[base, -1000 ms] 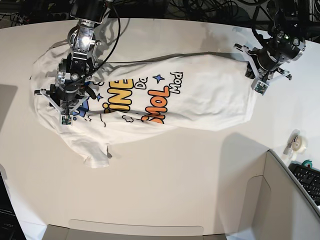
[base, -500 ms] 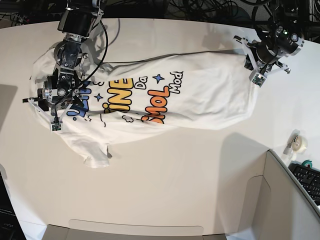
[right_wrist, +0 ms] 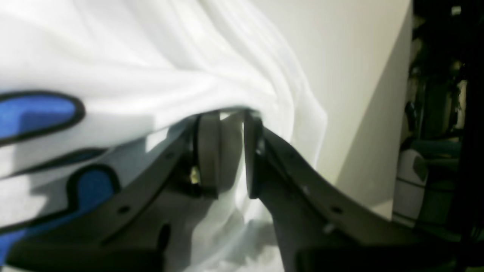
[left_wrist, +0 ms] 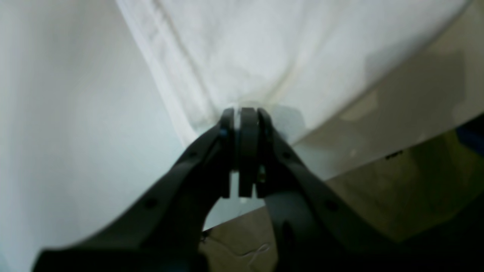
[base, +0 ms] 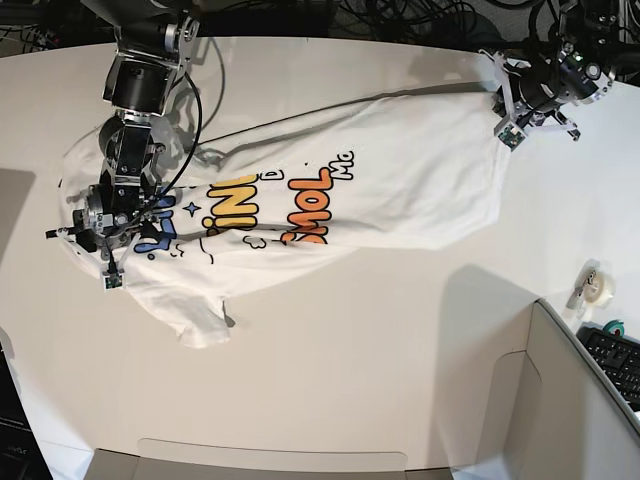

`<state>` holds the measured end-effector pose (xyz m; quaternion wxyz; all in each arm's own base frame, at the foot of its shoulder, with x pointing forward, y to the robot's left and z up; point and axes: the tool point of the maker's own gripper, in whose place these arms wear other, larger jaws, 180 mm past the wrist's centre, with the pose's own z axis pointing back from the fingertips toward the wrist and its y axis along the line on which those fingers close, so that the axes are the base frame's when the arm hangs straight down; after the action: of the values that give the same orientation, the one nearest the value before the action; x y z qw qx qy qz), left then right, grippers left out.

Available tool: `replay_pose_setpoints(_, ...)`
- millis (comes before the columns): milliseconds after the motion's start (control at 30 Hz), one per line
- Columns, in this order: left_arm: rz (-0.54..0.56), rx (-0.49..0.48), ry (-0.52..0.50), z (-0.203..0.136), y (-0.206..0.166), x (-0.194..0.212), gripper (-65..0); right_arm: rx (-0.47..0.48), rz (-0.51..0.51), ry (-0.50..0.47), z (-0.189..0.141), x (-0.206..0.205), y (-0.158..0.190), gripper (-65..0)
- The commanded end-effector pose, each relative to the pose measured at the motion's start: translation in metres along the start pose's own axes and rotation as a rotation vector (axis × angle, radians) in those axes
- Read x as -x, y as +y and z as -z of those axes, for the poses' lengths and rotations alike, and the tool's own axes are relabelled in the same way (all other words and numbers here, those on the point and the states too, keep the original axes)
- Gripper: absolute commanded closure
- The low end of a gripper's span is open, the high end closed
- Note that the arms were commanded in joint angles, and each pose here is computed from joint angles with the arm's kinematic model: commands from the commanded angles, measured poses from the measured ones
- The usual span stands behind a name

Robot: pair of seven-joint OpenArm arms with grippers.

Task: Layout the t-shirt on the table in an organized manner, then fold the t-shirt properly
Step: 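Slide the right gripper along the shirt toward its collar and regrasp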

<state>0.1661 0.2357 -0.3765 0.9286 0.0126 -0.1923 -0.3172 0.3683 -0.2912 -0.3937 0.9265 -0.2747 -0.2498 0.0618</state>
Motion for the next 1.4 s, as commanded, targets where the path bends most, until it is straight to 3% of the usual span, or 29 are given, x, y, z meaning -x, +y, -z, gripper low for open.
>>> replay_pose_setpoints(0,0.028,-0.025,0.020,-0.002,0.009,0.003,0.0,-0.041,-0.002,0.027,0.001,0.004,0.007,-12.0)
replay_pose_setpoints(67,0.041,-0.026,0.040,-0.002,0.013,0.008,-1.7,-0.024,0.007,0.004,-0.003,-0.004,0.000,-12.0)
replay_pose_setpoints(300,0.027,-0.098,-0.004,-0.017,0.034,-0.004,-18.8,0.081,0.088,-0.129,-0.050,-0.036,-0.039,-12.2)
replay_pose_setpoints(500,0.034,-0.122,-0.031,-0.024,0.039,-0.012,-22.6,0.156,0.153,-0.199,-0.093,-0.042,-0.065,-12.3)
replay_pose_setpoints(633,0.020,-0.169,-0.066,-0.031,0.055,-0.023,-22.5,0.170,0.173,-0.238,-0.116,-0.033,-0.064,-12.3)
replay_pose_setpoints(800,-0.119,-0.322,-0.206,-0.056,0.102,-0.051,-22.5,0.072,0.049,-0.238,-0.129,-0.015,-0.014,-12.3)
replay_pose_setpoints(867,-0.156,-0.339,-0.251,-0.059,0.107,-0.060,-22.4,0.037,0.011,-0.221,-0.129,-0.005,0.004,-12.2)
replay_pose_setpoints(967,-0.154,-0.295,-0.282,-0.049,0.094,-0.075,-19.5,-0.011,-0.041,-0.216,-0.132,0.003,0.028,-12.0)
replay_pose_setpoints(1133,-0.061,-0.138,-0.273,-0.019,0.042,-0.094,0.0,-0.064,-0.036,-0.193,-0.135,0.012,0.050,-12.0)
replay_pose_setpoints(1233,-0.041,-0.081,-0.313,-0.009,0.023,-0.116,-0.1,-0.077,-0.042,-0.182,-0.135,0.018,0.055,-12.0)
replay_pose_setpoints(1367,-0.093,-0.054,-0.366,-0.002,0.018,-0.138,0.0,-0.097,-0.049,-0.155,-0.134,0.029,0.064,-11.9)
